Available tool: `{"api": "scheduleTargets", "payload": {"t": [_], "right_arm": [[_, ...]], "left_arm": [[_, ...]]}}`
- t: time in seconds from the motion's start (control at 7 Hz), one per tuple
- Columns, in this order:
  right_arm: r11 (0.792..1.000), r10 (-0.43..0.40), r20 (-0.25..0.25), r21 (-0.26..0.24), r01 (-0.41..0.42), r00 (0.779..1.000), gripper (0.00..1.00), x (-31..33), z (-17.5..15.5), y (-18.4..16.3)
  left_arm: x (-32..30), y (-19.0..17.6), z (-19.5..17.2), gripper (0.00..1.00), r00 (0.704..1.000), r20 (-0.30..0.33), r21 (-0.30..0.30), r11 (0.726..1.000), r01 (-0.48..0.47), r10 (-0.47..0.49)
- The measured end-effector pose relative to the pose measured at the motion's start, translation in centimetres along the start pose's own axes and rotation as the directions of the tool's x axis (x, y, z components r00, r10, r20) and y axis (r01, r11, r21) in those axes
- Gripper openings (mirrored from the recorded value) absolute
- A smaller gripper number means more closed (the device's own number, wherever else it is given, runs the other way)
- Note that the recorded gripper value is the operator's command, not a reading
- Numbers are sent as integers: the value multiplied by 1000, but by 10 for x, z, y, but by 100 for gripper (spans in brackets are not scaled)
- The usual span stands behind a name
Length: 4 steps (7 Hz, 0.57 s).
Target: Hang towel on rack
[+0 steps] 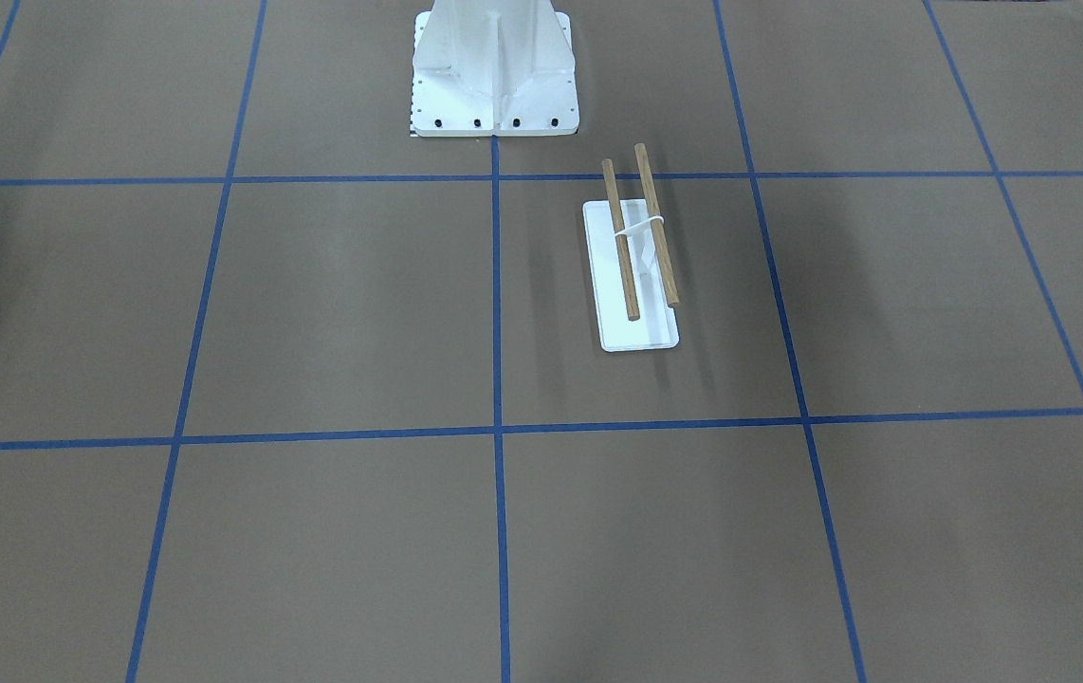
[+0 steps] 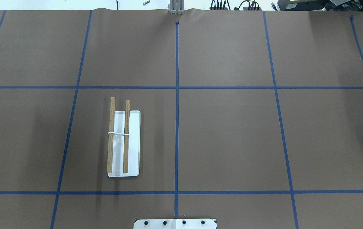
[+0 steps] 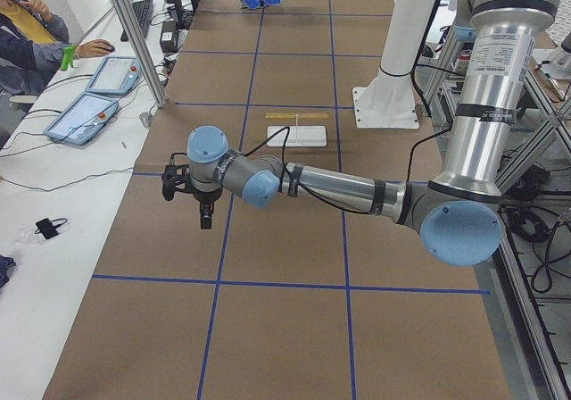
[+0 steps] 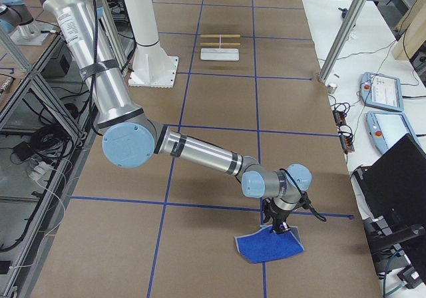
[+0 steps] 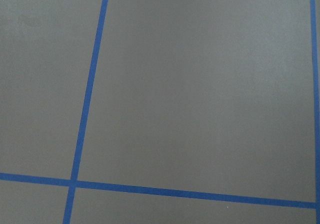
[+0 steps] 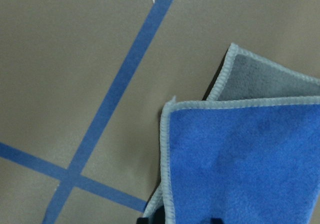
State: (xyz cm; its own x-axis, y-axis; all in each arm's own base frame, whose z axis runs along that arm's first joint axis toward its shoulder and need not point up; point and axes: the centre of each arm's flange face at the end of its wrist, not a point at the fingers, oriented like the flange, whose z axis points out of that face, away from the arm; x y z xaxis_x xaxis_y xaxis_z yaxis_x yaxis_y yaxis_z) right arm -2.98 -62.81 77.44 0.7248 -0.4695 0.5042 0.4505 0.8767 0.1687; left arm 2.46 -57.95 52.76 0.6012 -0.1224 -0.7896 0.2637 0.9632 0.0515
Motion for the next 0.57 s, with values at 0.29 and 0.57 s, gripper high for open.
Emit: {"api": "scheduleTargets", "payload": {"t": [0.29,0.57], "right_arm": [[1000,1,3,-9,-1,1000,25,1,6,7],[1000,0,2,-13,0,1000,0,3,11,14]], "left_arm": [[1,0,-1,98,1000,-2,2,1000,10,-10],[1,0,-1,98,1000,-2,2,1000,13,-13]]}}
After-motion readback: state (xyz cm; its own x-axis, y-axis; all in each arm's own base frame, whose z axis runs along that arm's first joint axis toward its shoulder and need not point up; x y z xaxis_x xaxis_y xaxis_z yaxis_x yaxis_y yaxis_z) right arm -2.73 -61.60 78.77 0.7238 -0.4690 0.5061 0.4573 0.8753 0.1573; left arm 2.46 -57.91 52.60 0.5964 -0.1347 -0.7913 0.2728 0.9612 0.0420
